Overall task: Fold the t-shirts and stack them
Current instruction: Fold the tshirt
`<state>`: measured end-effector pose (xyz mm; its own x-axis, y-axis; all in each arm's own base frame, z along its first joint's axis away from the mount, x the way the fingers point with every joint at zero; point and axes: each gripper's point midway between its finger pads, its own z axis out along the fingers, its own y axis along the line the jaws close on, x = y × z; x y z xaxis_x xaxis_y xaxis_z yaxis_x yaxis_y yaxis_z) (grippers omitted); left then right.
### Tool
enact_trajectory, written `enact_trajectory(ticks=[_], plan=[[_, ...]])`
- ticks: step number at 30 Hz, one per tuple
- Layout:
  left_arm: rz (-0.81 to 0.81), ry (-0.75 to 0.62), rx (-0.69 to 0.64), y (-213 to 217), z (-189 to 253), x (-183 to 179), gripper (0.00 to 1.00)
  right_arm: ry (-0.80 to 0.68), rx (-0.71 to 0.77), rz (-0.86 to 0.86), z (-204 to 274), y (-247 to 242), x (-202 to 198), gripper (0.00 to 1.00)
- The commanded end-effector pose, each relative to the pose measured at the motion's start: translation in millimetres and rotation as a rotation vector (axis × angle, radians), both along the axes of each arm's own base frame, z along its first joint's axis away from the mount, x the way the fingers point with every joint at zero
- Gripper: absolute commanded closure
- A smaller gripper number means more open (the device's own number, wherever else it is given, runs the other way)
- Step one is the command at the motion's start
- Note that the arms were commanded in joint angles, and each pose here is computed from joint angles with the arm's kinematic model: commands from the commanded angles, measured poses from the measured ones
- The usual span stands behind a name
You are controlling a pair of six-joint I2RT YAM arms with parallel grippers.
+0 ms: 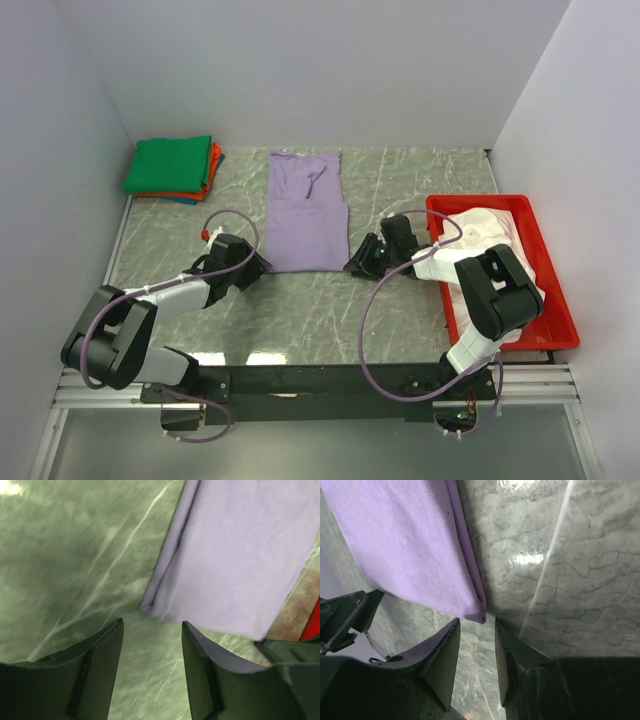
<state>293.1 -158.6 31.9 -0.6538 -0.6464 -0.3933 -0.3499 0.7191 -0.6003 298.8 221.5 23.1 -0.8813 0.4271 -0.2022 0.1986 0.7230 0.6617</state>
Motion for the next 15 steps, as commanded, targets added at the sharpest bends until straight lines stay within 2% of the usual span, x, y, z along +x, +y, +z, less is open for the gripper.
enact_trajectory(ticks=[1,5,10,13,15], plan=[[0.021,0.001,-0.002,1,-6,8,0.45,-0.024,-0.008,-0.053,2,-5,5,0.58],[0.027,0.026,-0.006,-1,-17,10,0.51,-0.014,-0.01,-0.062,-5,-5,6,0.59],[0.026,0.036,-0.002,-1,-23,11,0.65,-0.003,-0.005,-0.067,-10,-2,9,0.61],[0.025,0.039,0.002,0,-25,9,0.74,-0.004,0.008,-0.07,-10,0,11,0.64],[0.021,0.042,0.005,0,-26,8,0.77,-0.008,0.017,-0.065,-9,2,13,0.73]])
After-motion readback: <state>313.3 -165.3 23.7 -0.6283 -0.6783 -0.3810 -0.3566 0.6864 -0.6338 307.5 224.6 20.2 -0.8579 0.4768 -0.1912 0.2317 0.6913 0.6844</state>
